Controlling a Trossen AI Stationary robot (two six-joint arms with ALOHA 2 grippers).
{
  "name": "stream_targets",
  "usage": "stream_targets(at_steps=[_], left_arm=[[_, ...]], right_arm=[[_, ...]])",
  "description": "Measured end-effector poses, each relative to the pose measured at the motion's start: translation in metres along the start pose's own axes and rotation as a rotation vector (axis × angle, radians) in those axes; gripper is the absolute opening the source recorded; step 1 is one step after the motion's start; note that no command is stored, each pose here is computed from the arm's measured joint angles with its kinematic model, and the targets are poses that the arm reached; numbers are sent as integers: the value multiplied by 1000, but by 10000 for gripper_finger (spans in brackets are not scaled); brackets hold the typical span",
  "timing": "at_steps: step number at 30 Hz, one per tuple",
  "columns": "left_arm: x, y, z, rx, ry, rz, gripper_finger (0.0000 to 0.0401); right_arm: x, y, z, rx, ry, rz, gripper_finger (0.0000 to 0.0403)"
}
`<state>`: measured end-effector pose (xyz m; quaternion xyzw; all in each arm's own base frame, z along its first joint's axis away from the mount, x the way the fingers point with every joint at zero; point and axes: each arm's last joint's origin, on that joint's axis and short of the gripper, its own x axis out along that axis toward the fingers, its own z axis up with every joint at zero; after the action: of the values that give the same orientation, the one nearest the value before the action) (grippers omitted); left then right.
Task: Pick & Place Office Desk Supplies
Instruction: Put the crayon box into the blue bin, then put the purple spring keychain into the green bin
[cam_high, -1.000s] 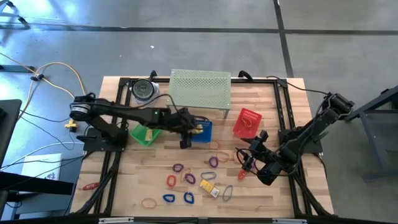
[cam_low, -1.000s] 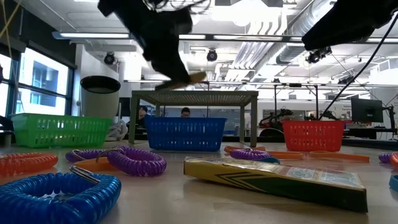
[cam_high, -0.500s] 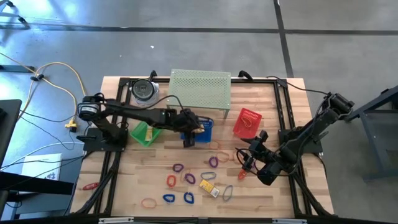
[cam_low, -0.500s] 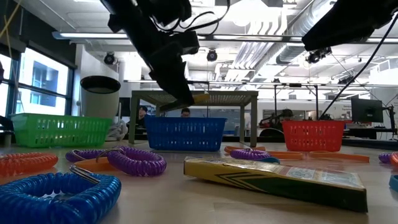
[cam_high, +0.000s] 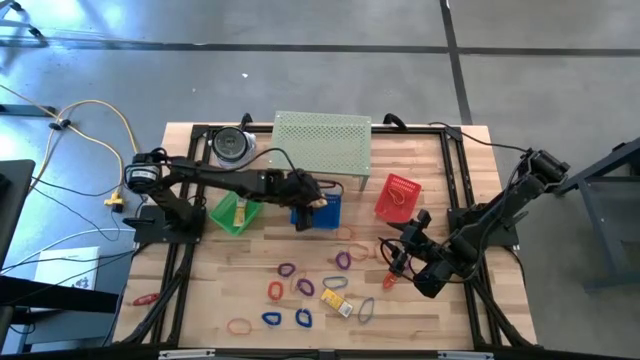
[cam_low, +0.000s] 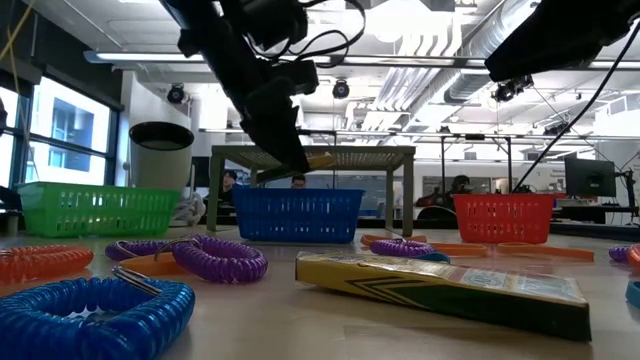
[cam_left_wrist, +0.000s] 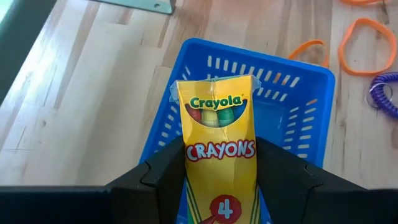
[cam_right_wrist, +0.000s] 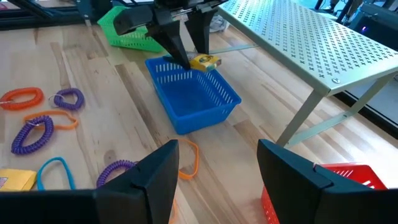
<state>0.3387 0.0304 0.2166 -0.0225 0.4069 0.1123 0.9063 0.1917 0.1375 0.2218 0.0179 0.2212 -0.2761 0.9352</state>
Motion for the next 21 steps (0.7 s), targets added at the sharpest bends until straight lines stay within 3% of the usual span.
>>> stream_targets(at_steps=[8, 21], left_arm=[[0, -2, 0, 40, 0, -13, 176], [-2, -4, 0, 61, -4, -10, 229]], right_arm=[[0, 0, 0, 0, 1, 1, 207], [0, 0, 0, 0, 2, 2, 207]])
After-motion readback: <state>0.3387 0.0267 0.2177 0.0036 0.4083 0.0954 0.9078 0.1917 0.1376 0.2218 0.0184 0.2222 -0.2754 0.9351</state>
